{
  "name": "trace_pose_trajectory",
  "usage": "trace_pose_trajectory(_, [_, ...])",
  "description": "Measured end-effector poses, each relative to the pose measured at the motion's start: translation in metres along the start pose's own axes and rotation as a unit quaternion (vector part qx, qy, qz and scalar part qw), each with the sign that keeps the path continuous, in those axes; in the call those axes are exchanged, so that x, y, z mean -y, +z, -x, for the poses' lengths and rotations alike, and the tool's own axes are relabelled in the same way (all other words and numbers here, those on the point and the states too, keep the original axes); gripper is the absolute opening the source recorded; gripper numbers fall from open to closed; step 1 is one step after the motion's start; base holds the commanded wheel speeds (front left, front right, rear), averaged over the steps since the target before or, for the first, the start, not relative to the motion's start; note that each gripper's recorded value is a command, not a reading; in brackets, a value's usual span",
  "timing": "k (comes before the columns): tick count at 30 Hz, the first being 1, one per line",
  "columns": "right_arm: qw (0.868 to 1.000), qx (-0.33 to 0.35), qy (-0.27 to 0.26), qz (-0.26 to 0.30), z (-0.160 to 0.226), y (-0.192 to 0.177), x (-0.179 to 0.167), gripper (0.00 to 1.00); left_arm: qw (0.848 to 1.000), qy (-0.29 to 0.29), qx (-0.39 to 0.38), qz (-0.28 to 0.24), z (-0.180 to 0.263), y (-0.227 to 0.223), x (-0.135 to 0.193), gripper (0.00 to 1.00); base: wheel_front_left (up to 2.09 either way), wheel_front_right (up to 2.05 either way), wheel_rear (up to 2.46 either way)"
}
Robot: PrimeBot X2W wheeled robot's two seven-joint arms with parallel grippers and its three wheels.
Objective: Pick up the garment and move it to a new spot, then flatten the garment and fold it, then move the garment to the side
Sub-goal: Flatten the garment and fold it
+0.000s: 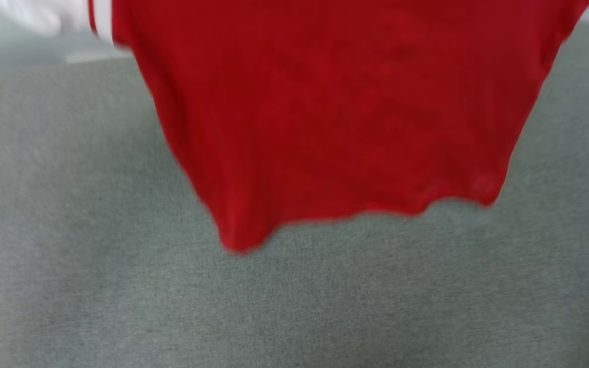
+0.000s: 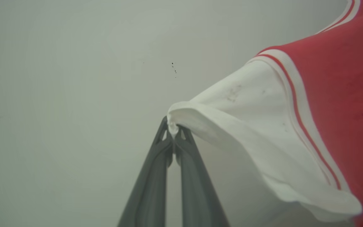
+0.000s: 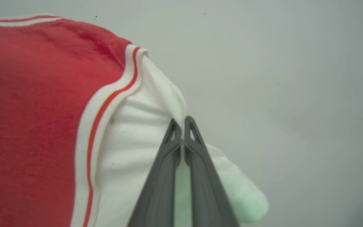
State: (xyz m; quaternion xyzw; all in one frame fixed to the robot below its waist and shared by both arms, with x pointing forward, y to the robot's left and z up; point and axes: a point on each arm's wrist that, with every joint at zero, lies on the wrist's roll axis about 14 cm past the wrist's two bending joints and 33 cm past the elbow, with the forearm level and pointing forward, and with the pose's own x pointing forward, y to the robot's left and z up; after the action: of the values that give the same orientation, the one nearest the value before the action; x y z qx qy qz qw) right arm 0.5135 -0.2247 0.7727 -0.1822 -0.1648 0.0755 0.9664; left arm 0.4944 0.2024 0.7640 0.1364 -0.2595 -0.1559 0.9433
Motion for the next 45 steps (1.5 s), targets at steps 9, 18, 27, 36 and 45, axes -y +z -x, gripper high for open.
trace_pose_trajectory(9, [0.999, 0.029, -0.026, 0.007, -0.089, -0.042, -0.003, 0.00, 1.000, 0.026, 0.007, 0.015, -0.078, -0.055, -0.027, 0.00, 0.00, 0.00, 0.00])
trace_pose_trajectory(18, [0.996, 0.055, -0.069, 0.012, -0.165, -0.090, -0.008, 0.00, 0.995, 0.088, 0.039, 0.002, -0.126, -0.104, -0.068, 0.00, 0.00, 0.00, 0.00])
trace_pose_trajectory(27, [0.998, 0.022, -0.049, -0.012, -0.189, -0.179, -0.054, 0.00, 0.995, 0.097, -0.017, 0.032, -0.125, -0.198, -0.053, 0.00, 0.00, 0.00, 0.00])
trace_pose_trajectory(36, [0.995, -0.085, 0.036, -0.045, -0.117, -0.268, -0.126, 0.00, 0.984, 0.057, -0.130, 0.106, -0.037, -0.265, 0.031, 0.00, 0.00, 0.00, 0.00])
trace_pose_trajectory(45, [0.972, -0.198, 0.103, -0.068, -0.004, -0.291, -0.152, 0.00, 0.959, -0.007, -0.232, 0.162, 0.081, -0.262, 0.116, 0.00, 0.00, 0.00, 0.00])
